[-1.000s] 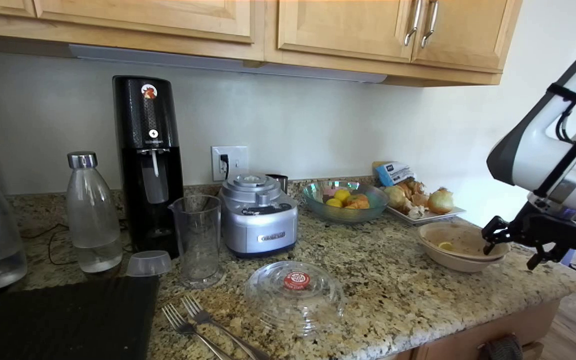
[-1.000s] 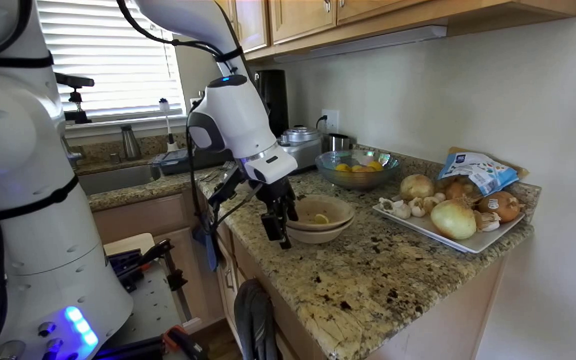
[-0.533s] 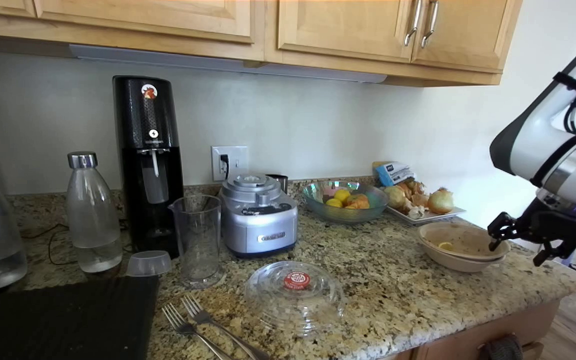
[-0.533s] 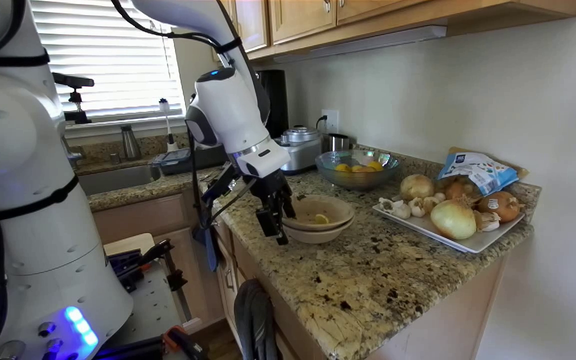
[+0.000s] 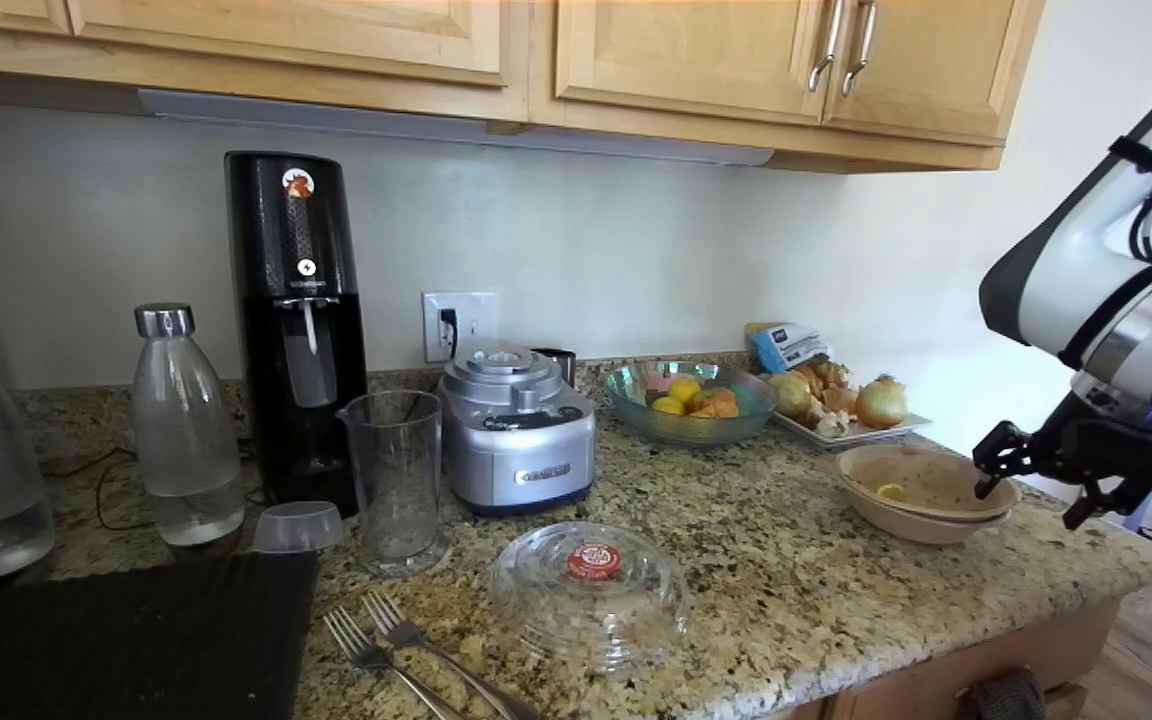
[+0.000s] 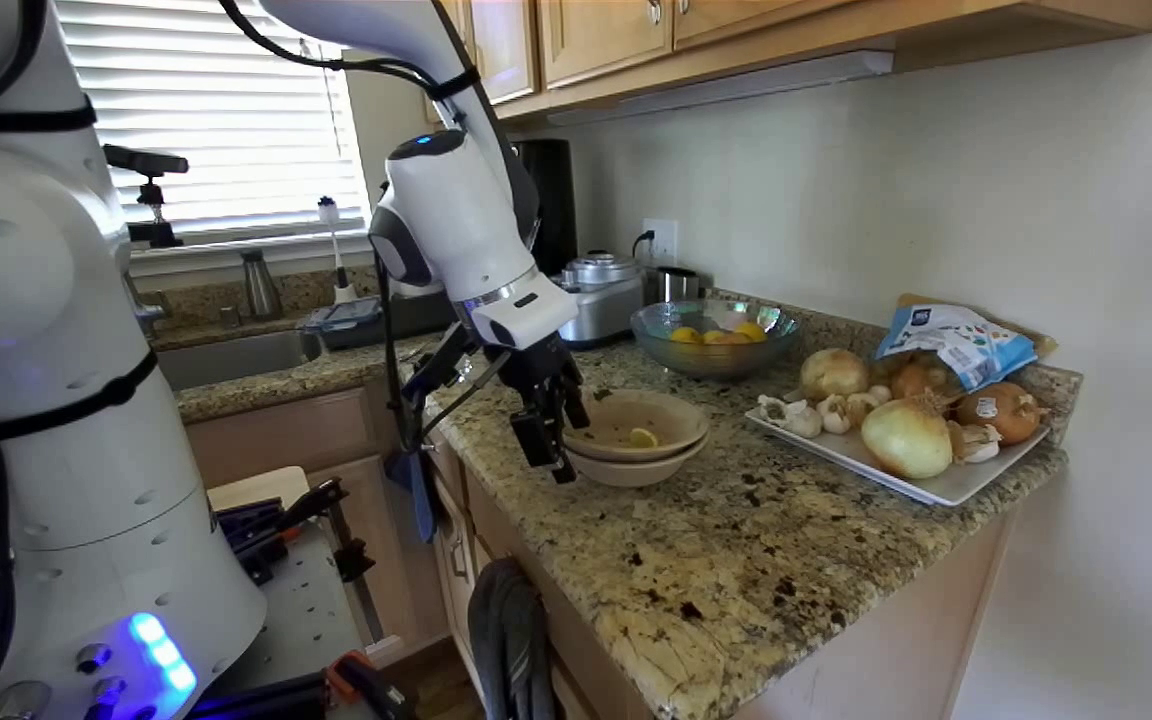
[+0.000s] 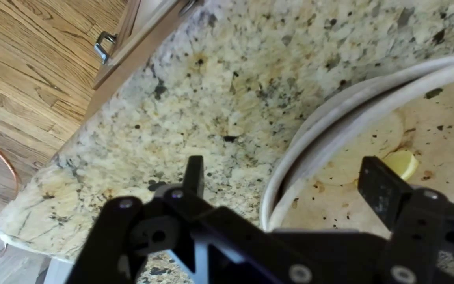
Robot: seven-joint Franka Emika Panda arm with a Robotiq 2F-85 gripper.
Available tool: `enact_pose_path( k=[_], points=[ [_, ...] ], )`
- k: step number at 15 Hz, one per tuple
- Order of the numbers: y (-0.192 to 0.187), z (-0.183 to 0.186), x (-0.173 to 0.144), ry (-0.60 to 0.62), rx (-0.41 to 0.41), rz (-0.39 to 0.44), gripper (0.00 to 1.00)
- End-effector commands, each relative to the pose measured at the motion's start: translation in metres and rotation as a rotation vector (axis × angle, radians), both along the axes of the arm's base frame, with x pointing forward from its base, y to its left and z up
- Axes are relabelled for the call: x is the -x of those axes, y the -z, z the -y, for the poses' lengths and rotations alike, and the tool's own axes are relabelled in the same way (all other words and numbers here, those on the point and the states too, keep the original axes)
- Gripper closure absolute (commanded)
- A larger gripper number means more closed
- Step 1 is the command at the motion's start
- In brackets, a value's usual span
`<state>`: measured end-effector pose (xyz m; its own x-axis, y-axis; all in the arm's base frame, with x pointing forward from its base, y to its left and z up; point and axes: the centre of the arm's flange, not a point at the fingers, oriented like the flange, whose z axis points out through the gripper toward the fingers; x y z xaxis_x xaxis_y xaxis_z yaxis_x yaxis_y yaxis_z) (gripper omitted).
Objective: Put the left plate on the right plate
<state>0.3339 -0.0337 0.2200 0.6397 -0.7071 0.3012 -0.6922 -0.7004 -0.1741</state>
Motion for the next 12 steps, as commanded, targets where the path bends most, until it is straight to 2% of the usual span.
enact_pose_path(
  k=[1, 12],
  points=[
    [0.0, 0.0, 0.0, 0.0, 0.0, 0.0, 0.0],
    [-0.073, -0.013, 0.022, 0.002, -0.018, 0.107, 0.0]
  ],
)
